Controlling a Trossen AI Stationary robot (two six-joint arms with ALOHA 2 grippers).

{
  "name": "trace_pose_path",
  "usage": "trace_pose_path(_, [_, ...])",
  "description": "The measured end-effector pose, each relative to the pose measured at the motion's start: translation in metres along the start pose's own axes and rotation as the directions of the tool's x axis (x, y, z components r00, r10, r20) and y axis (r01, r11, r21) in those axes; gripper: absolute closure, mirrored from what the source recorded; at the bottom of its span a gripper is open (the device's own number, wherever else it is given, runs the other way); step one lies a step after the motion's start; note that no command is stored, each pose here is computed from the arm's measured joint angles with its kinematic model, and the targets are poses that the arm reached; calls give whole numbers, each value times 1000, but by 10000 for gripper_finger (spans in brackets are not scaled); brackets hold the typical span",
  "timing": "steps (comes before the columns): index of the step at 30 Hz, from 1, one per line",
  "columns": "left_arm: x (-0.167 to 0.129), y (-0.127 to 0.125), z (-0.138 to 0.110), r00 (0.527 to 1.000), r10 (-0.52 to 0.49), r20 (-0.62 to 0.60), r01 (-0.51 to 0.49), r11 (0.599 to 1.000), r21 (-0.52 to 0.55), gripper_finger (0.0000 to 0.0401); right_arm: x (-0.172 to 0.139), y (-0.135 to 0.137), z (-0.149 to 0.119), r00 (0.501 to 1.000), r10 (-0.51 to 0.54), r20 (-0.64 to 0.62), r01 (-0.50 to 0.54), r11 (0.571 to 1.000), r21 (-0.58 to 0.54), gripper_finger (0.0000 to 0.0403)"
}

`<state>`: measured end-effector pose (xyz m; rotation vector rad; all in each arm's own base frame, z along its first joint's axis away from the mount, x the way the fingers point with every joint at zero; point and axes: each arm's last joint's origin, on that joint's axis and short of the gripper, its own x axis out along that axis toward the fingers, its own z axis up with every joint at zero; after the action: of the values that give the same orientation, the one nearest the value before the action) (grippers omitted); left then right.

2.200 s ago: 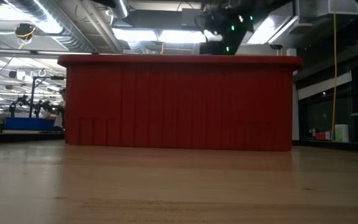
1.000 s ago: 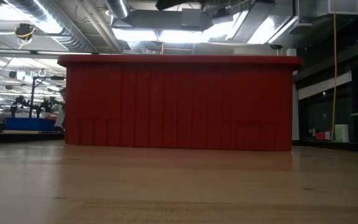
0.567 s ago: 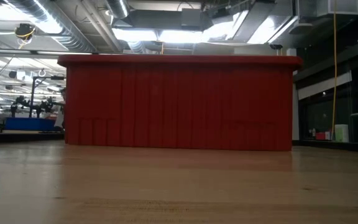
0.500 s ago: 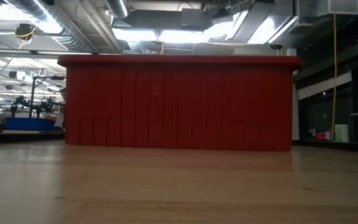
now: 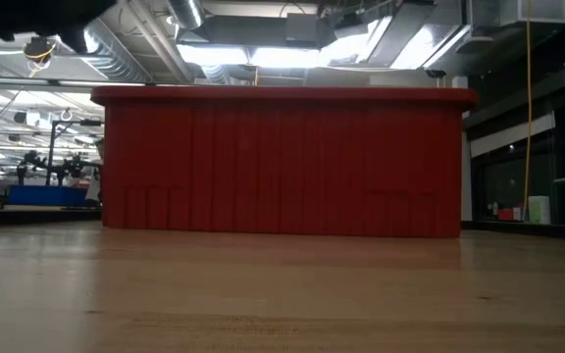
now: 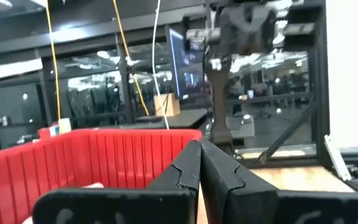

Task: Pick and place slides into bin
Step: Return to Home Position

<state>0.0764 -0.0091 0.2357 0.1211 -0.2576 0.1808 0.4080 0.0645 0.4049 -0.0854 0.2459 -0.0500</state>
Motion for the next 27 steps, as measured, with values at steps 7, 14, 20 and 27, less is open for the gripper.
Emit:
trace_pose_path(7, [3,0,-22,997,67,-31,-67,998,-15,400,0,2,-1,1000,10,-8,-10,999,-32,398])
trace_pose_path(14, [5,3,-44,992,93,-87,-98,994,-49,400,0,4,-2,997,75,-11,-75,996,-46,398])
trace_pose_path(20, [5,5,-53,986,126,-111,-131,991,-36,399,5,6,-14,997,78,-25,-79,995,-53,398])
trace_pose_path(27, [5,4,-56,988,91,-128,-99,993,-60,400,19,10,-49,997,71,-34,-71,997,-7,398])
